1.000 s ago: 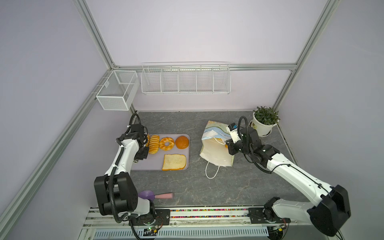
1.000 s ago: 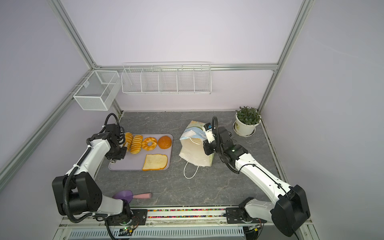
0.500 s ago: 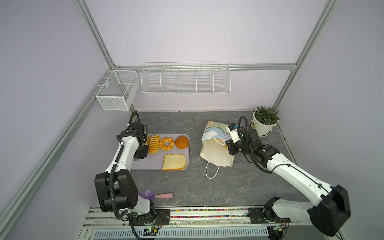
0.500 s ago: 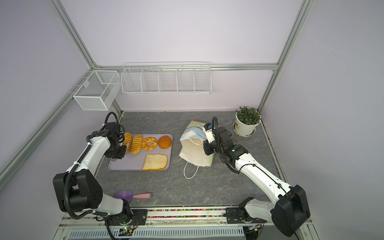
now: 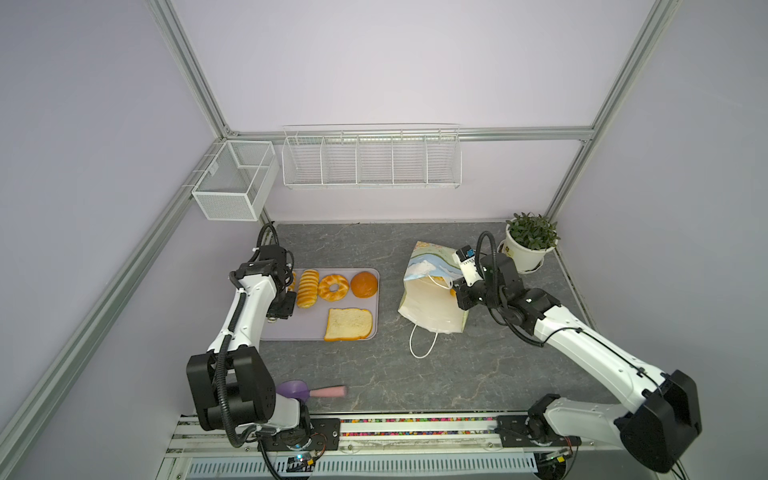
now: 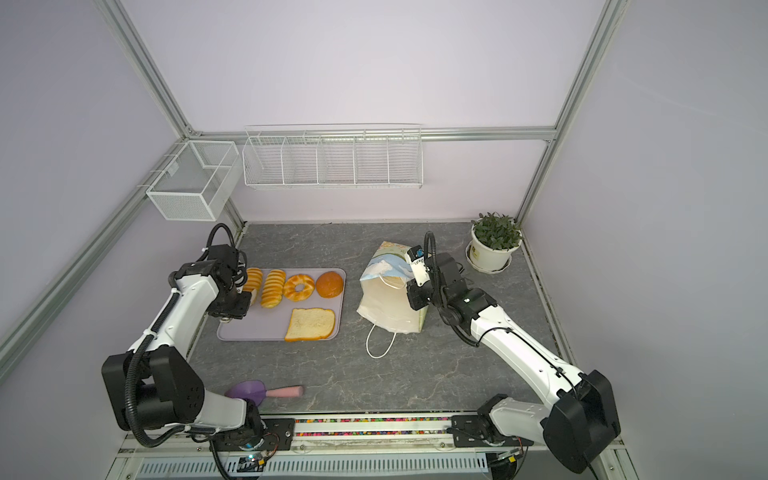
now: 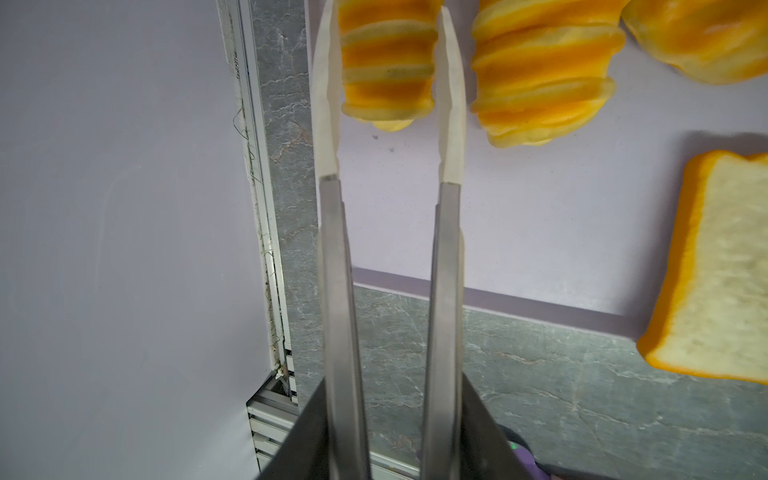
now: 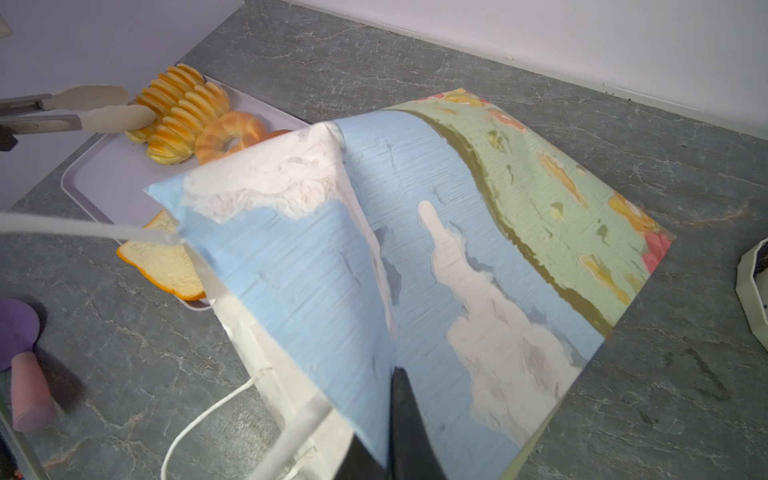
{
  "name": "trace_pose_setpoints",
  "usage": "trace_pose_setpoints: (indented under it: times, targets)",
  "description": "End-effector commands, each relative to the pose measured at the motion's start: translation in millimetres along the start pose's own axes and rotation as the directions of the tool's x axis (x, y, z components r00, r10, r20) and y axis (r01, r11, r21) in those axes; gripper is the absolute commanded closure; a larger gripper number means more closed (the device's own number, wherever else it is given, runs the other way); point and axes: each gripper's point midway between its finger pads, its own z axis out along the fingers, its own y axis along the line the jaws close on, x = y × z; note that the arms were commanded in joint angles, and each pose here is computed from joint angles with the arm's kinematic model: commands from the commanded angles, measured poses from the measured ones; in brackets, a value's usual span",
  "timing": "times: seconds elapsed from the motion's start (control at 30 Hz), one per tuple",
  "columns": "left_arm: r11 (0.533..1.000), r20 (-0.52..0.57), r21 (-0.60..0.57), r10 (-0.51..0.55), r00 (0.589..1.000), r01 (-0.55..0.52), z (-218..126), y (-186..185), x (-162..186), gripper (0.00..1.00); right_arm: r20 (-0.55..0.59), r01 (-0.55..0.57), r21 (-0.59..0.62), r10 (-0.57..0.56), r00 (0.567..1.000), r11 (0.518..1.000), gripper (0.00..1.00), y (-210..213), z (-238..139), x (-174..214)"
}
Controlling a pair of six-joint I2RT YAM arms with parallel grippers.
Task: Take the fake bread out of the paper bag
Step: 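Open the tongs to release the spiral bread on the mat, then move the open tongs back into the bag toward the remaining bread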
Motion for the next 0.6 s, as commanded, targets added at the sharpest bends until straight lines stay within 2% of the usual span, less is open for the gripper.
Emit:
trace_pose_setpoints:
  times: [0.0, 0.37, 0.47, 0.57]
  targets:
    - [0.999, 0.053, 0.008, -0.036, 0.998, 0.035, -22.2, 5.9, -5.2, 0.62, 0.01, -0.004, -0.016, 0.004, 1.0, 1.0, 0.93, 4.6, -8.3, -7.2]
    - [0.997, 0.141, 0.056, -0.052, 0.989, 0.045, -53.3, 3.5, -2.9, 0.68, 0.019, -0.004, -0.011, 0.004, 1.0, 1.0, 0.93, 5.9, -13.3, -13.4]
    - [0.994, 0.178, 0.097, -0.062, 0.982, 0.045, -66.2, -0.9, -3.5, 0.69, 0.019, -0.005, -0.003, 0.005, 1.0, 1.0, 0.93, 4.7, -14.4, -14.1]
    - [0.982, 0.226, 0.185, -0.073, 0.971, 0.031, -86.3, -12.6, -5.5, 0.7, 0.019, -0.006, 0.004, 0.006, 1.0, 1.0, 0.93, 3.7, -14.8, -14.5]
